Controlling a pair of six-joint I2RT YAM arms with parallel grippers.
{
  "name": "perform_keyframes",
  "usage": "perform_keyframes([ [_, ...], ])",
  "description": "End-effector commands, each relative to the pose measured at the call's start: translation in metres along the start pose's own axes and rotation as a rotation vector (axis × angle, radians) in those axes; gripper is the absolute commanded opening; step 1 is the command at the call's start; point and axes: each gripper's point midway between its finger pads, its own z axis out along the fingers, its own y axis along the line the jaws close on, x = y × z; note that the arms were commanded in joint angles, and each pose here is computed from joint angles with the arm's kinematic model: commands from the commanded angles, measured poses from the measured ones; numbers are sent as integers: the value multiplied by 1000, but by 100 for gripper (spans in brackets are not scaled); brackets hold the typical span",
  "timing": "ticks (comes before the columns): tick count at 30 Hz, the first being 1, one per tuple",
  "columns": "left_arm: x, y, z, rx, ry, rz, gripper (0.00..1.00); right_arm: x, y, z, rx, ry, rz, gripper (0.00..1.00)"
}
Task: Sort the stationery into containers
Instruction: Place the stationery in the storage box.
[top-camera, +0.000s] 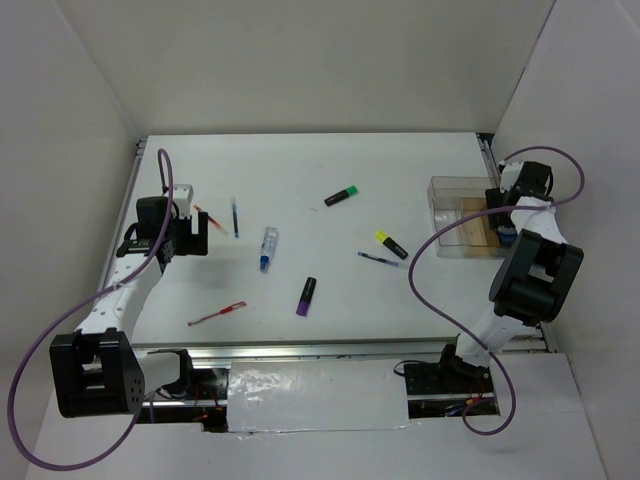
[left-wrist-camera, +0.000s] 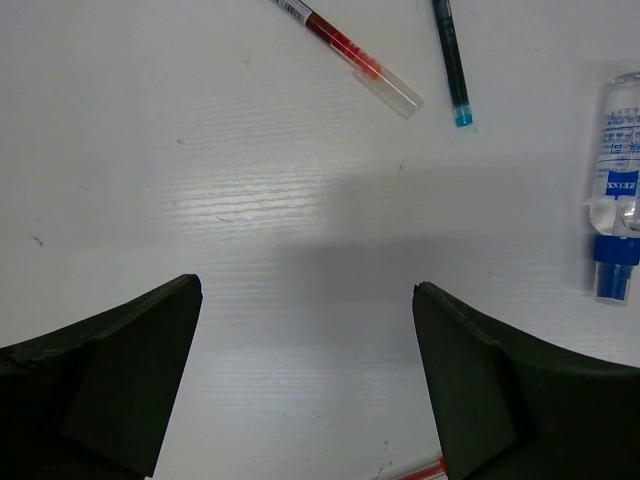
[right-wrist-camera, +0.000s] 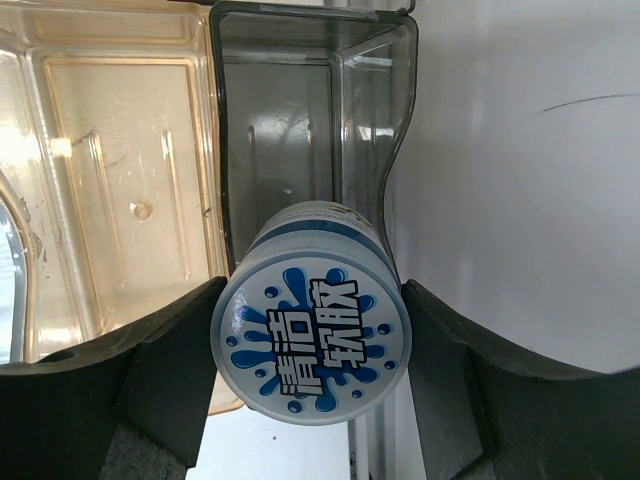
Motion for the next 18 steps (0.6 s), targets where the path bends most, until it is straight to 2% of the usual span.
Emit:
perform_keyframes([
  [1, -11, -4, 0, 18, -36, -8, 99, -24, -3, -7, 1, -52, 2, 55],
  [3, -10, -4, 0, 17, -33, -9, 99, -29, -3, -10, 1, -62, 1, 63],
  [8, -11, -4, 0, 16, -36, -7, 99, -37, -1, -14, 3, -69, -3, 74],
  [9, -11, -3, -1, 15, -37, -8, 99, -40, -1, -15, 3, -69, -3, 79],
  [13, -11, -3, 0, 13, -34, -7, 99, -44, -2, -18, 12, -72, -4, 82],
  [14, -10, -3, 0, 15, -31, -9, 99, -46, -4, -18, 16, -71, -1, 92],
  [18, -12, -4, 0, 19, -36, -7, 99, -43, -3, -19, 13, -52, -6, 94],
])
